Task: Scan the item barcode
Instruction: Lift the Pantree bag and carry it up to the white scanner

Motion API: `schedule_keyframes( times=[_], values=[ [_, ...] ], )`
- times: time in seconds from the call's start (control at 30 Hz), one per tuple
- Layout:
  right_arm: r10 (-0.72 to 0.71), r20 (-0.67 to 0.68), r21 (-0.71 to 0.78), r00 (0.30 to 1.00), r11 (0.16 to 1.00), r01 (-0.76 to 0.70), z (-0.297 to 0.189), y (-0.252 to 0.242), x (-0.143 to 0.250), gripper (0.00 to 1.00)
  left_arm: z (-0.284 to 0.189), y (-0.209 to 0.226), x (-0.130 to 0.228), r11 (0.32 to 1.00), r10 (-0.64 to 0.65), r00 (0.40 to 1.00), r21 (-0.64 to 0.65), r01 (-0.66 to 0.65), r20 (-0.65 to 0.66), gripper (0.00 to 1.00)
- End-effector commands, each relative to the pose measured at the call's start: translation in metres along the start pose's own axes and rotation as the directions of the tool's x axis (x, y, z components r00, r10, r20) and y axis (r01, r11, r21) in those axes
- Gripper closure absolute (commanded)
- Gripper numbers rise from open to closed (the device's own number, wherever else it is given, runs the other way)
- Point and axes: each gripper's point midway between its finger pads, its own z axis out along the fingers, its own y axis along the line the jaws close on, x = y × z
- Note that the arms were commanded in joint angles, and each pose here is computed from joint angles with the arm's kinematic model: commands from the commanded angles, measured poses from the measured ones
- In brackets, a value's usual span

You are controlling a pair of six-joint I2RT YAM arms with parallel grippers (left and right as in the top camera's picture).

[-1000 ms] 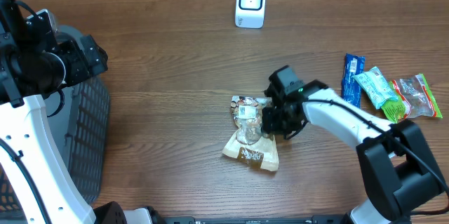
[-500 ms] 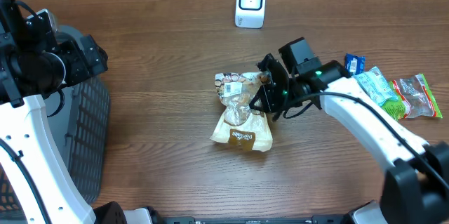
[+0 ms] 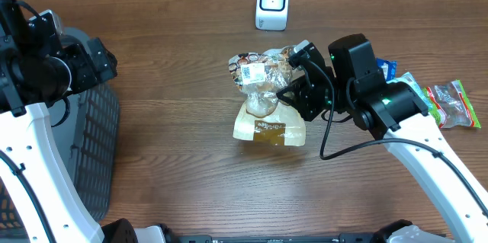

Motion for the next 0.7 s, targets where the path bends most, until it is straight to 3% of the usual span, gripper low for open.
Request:
schedule_keyframes(
  times=[0.0,0.2,0.33,0.5,0.67],
  values=[
    [-0.056,0.064,0.033,0.996,0.998,0.054,-0.015,0.003,-0.021,0.96,-0.008,-0.004,-0.002,1.000,-0.009,1.000,0.014,0.009,0.027,0.00],
    [-0.056,0.064,0.116,0.996,0.992,0.048,-0.016,-0.012,-0.022,0.96,-0.008,-0.004,-0.002,1.000,-0.009,1.000,0.014,0.009,0.027,0.00],
    [0.033,0.111,0.291,0.993,0.955,-0.064,-0.015,-0.047,-0.030,0.96,-0.008,-0.004,-0.002,1.000,-0.009,1.000,0.014,0.009,0.027,0.01],
    [0.106,0.254,0.540,0.962,0.809,-0.231,-0.009,-0.112,-0.050,0.96,-0.008,-0.004,-0.002,1.000,-0.009,1.000,0.014,0.009,0.027,0.00],
    [-0.042,0.303,0.766,0.952,0.606,-0.217,-0.005,-0.173,-0.071,0.96,-0.008,-0.004,-0.002,1.000,-0.009,1.000,0.014,0.009,0.027,0.00]
  ],
)
